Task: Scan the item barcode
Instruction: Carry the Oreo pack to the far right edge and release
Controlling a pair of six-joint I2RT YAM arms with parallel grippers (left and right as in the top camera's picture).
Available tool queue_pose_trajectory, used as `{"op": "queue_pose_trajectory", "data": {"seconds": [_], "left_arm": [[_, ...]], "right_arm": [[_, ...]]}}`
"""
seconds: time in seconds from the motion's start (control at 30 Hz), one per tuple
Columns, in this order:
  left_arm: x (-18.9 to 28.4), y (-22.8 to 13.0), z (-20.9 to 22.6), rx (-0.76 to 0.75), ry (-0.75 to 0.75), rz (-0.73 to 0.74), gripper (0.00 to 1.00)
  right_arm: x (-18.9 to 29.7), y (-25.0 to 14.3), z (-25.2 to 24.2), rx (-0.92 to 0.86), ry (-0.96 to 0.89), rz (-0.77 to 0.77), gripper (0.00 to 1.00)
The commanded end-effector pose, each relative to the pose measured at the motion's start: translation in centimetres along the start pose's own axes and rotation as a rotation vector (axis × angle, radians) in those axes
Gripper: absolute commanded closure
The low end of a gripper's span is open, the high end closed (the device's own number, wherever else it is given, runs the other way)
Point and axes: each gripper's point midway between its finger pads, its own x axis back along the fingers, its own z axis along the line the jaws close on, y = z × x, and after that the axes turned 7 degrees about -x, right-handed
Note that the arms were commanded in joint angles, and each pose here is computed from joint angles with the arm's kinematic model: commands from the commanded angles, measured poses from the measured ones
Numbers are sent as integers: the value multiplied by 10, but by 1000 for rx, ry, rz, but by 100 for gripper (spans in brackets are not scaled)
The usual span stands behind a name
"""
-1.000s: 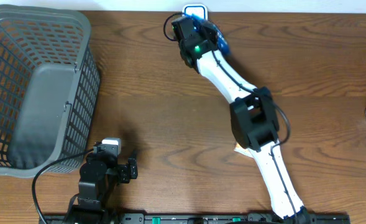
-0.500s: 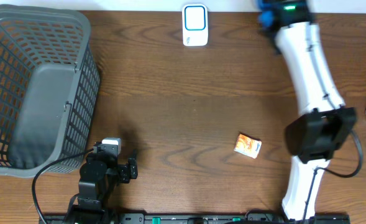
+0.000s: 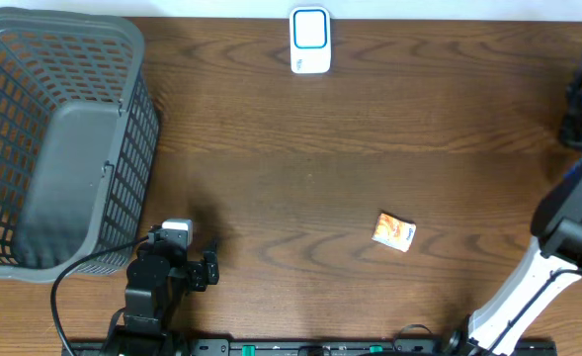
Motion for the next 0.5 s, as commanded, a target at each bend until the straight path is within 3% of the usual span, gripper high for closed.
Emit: {"op": "queue_pose_trajectory", "data": {"seconds": [0.0, 0.1, 0.17, 0.2, 0.3, 0.47], "left_arm": [[-2, -6, 0, 4, 4, 11, 10], [-2, -6, 0, 4, 4, 11, 10], [-2, -6, 0, 4, 4, 11, 10], [-2, -6, 0, 4, 4, 11, 10], [-2, -6, 0, 4, 4, 11, 10], [-2, -6, 0, 4, 4, 11, 10]], "right_arm": [[3, 3, -1, -51, 39, -7, 31], [17, 8, 15, -59, 149, -26, 12], [34, 11, 31, -57, 247, -44, 12], [58, 10, 50, -39, 365, -58, 1], [107, -1, 77, 15, 526, -85, 1], [173, -34, 107, 141, 631, -120, 1]]}}
